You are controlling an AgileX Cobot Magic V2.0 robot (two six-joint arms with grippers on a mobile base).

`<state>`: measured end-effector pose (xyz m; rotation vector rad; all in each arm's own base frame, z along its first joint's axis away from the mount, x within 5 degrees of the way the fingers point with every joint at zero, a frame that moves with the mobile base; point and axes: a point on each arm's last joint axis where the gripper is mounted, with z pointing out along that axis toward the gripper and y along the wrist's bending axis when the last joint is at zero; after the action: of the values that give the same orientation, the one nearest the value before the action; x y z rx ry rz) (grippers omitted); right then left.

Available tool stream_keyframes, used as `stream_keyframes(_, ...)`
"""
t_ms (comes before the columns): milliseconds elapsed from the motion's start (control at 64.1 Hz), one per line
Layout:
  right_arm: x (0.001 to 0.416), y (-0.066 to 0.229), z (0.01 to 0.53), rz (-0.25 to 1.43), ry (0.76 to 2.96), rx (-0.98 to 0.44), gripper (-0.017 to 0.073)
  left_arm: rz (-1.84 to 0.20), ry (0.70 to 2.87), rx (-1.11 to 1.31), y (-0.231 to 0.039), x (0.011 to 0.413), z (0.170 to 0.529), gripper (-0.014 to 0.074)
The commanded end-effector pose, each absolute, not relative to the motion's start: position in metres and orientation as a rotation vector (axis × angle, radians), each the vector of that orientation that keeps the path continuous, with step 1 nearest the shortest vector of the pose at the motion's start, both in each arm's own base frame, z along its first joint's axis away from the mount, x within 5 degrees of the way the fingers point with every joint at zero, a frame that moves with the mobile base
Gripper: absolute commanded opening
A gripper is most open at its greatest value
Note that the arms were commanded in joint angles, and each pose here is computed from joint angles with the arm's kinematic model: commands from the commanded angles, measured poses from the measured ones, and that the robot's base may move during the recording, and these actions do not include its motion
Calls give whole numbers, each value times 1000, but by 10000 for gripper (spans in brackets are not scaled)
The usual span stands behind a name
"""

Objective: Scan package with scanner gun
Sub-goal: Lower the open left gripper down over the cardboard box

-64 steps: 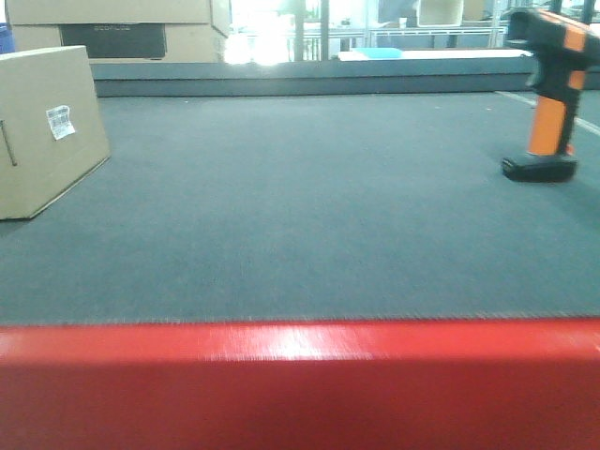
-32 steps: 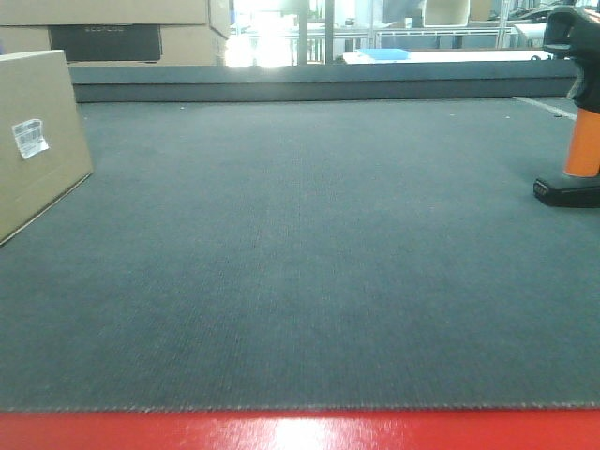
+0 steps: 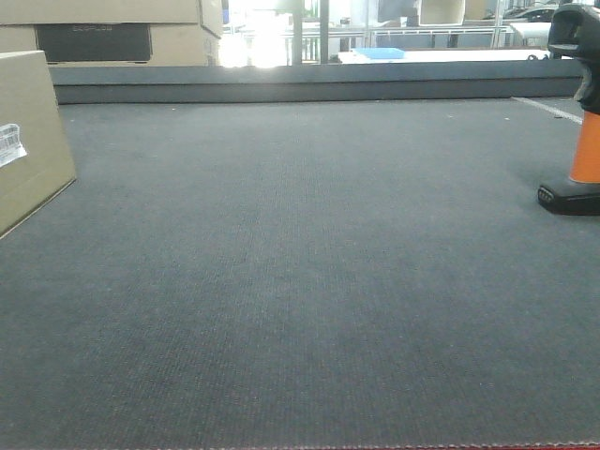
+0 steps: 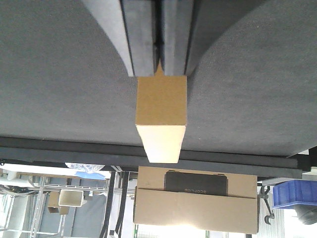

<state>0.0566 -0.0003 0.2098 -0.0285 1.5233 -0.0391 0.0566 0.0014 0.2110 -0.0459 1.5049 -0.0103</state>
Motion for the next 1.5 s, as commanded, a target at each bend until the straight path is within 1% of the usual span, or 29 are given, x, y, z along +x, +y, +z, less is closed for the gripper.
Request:
stream_keyframes(0, 56, -1, 211, -43, 1503, -25, -169, -8, 1483, -46, 1, 56, 213, -111)
stream_keyframes(515, 56, -1, 211, -43, 1503, -25, -169, -8, 1483, -46, 1, 56, 213, -111)
stream_keyframes(608, 56, -1, 211, -43, 1503, -25, -169, -8, 1433, -45, 1, 56, 218, -111)
stream_keyframes(671, 56, -1, 211, -43, 1503, -25, -169, -8, 1460, -45, 1, 56, 216, -111)
stream_keyframes(733, 56, -1, 211, -43, 1503, -25, -169, -9, 1481, -45, 1, 53, 227, -111)
stream_keyframes(967, 56, -1, 211, -43, 1503, -25, -169, 11, 1519, -33, 2, 51, 289, -111)
stream_keyframes(1108, 56, -1, 211, -43, 1503, -25, -169, 11, 1616, -37, 2, 70, 328, -111)
stream_keyframes(1248, 56, -1, 211, -43, 1503, -25, -169, 11, 1688, -38, 3, 110, 363, -111)
stream_keyframes(1342, 56, -1, 211, -43, 1503, -25, -169, 11, 1734, -39, 4, 141, 379, -111)
stream_keyframes(1482, 56, -1, 211, -43, 1503, -25, -169, 11, 1800, -40, 5, 186, 388, -111)
